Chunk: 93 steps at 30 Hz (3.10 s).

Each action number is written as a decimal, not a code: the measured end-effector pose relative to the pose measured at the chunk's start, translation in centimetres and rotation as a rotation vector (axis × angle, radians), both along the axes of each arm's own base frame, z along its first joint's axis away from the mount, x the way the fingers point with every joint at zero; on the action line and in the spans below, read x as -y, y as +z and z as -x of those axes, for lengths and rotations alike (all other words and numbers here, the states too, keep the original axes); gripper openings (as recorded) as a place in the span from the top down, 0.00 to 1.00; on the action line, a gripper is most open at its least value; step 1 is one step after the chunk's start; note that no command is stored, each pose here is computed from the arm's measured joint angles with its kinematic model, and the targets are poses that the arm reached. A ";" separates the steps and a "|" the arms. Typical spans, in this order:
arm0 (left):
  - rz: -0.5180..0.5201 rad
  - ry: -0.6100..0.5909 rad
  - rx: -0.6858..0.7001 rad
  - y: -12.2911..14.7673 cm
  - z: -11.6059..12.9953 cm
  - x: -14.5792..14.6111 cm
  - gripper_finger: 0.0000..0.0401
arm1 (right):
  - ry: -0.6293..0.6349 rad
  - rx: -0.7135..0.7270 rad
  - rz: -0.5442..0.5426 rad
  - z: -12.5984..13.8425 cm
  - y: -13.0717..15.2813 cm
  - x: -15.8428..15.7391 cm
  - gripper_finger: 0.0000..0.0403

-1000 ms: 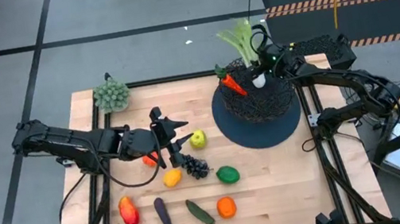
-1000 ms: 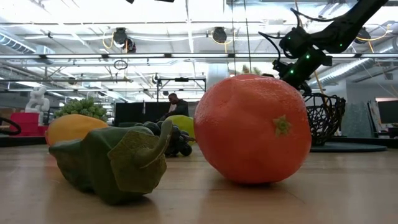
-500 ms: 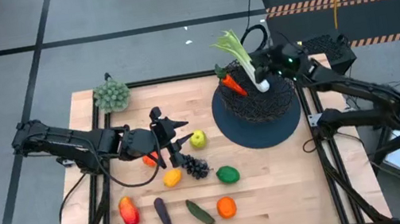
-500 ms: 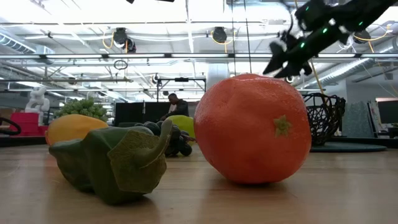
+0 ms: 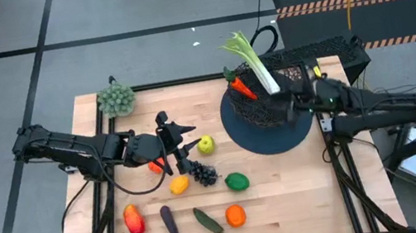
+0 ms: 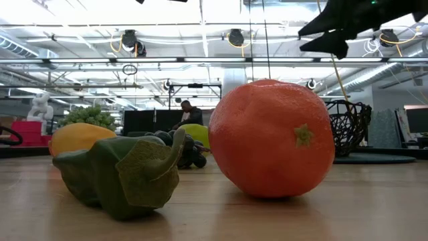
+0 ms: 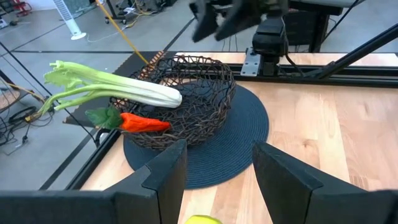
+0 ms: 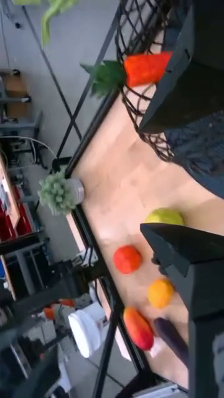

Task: Build produce basket
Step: Put the yellow lemon into the black wire basket

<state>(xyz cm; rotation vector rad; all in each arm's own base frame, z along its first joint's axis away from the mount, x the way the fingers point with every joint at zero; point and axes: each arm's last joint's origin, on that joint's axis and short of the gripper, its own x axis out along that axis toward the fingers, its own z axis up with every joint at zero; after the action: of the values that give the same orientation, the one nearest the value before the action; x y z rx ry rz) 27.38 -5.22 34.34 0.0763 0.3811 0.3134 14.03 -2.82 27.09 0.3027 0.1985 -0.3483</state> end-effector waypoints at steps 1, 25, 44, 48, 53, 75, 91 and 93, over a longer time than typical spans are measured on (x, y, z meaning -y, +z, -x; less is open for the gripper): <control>0.002 0.001 0.000 0.0 0.0 0.0 0.54 | 0.024 0.006 0.003 -0.1 -0.2 -0.6 0.40; 0.058 -0.086 -0.329 -5.4 -0.9 3.3 0.53 | 0.400 0.009 0.181 -2.0 -5.1 -7.5 0.41; 0.195 0.155 -0.575 -12.1 1.1 9.5 0.16 | 0.404 -0.013 0.190 -2.0 -5.3 -7.5 0.41; 0.193 0.187 -0.603 -13.6 0.9 10.2 0.13 | 0.404 -0.012 0.189 -2.0 -5.3 -7.5 0.41; 0.164 0.271 -0.686 -16.0 0.7 10.2 0.13 | 0.404 -0.014 0.189 -2.0 -5.3 -7.5 0.41; 0.179 0.333 -0.792 -19.2 0.8 9.7 0.41 | 0.402 0.007 0.186 -2.2 -5.2 -7.6 0.41; 0.067 0.001 -0.263 -6.9 -2.2 7.8 0.40 | 0.418 0.144 0.373 -6.3 -6.1 -9.1 0.41; 0.059 -0.068 -0.237 -6.6 -3.1 7.4 0.40 | 0.430 0.128 0.407 -6.7 -6.4 -9.4 0.40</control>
<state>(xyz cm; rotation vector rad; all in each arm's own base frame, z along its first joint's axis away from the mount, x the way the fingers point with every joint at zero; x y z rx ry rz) 30.44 -12.66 27.75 0.0685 0.6213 0.2263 20.78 6.59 20.74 -0.1227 0.0593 0.0610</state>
